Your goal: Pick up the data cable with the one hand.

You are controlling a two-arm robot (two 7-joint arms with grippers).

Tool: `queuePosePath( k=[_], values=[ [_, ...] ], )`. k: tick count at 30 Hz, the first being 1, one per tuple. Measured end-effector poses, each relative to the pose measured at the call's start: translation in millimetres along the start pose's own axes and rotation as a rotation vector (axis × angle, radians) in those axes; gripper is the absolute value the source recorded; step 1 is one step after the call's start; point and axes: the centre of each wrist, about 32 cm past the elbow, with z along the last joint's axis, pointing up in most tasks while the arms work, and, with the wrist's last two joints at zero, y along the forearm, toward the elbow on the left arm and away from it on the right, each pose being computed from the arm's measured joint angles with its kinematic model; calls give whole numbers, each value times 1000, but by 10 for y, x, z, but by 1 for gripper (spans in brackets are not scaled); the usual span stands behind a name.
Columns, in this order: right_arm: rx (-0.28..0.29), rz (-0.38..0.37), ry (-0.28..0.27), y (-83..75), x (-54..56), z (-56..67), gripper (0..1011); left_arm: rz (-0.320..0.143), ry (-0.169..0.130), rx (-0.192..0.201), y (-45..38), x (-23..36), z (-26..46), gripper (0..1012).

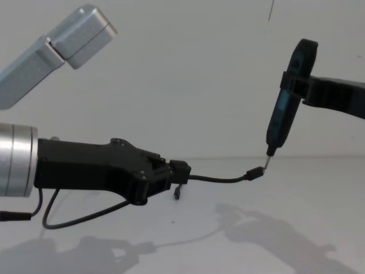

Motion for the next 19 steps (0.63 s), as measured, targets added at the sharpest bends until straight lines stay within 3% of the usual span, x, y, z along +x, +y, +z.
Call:
queuePosePath(
  k=[19],
  values=[
    [-1, 8, -6, 26, 12, -19, 269, 0, 0, 0, 0, 0, 0, 32]
  ],
)
